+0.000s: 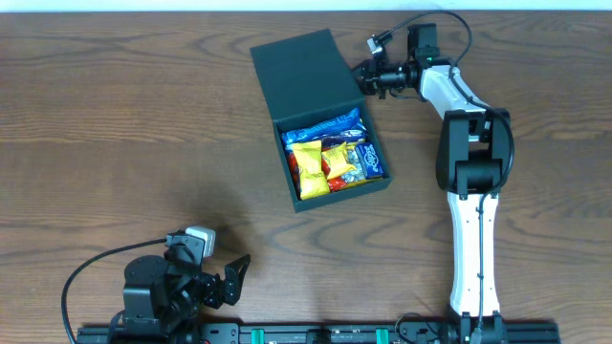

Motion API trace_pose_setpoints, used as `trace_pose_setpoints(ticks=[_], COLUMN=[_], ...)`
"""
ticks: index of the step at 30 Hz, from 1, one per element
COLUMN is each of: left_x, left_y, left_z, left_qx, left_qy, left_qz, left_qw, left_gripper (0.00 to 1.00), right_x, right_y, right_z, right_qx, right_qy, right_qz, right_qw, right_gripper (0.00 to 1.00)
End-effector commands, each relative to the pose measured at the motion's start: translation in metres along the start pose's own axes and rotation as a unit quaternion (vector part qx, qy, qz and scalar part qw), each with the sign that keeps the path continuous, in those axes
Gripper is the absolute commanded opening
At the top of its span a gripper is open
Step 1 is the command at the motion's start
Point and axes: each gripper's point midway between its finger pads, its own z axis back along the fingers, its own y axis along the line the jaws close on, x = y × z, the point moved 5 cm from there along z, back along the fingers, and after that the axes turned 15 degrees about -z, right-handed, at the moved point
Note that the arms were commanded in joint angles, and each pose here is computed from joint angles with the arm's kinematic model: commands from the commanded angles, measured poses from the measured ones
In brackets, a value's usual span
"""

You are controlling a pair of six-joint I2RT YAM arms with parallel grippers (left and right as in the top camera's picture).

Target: Pack container

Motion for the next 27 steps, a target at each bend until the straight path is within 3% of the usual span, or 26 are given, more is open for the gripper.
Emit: trace_pose_setpoints(ticks=[1,17,27], left_x=[-0.001,-0.001,-0.001], left_y=[0.002,0.002,0.002], left_z=[0.0,0.0,0.0], left_qx=[0.006,0.006,0.006], left_qy=[0.0,0.0,0.0], left_qz=[0.003,0.004,0.003], left_qw=[1.0,1.0,1.0], left_gripper=[0.95,0.95,0.95], right_x=[-0.01,-0.022,-0.032], right_y=[0.016,0.044,0.093], right_z=[-0.004,-0.003,0.01], right_qx=[0.047,0.122,0.142], right_qy=[0.046,0.108,0.113], right_qz=[0.014,0.088,0.157], right_qw=[0.998,0.983,0.971], right_gripper=[0.01,0.01,0.01])
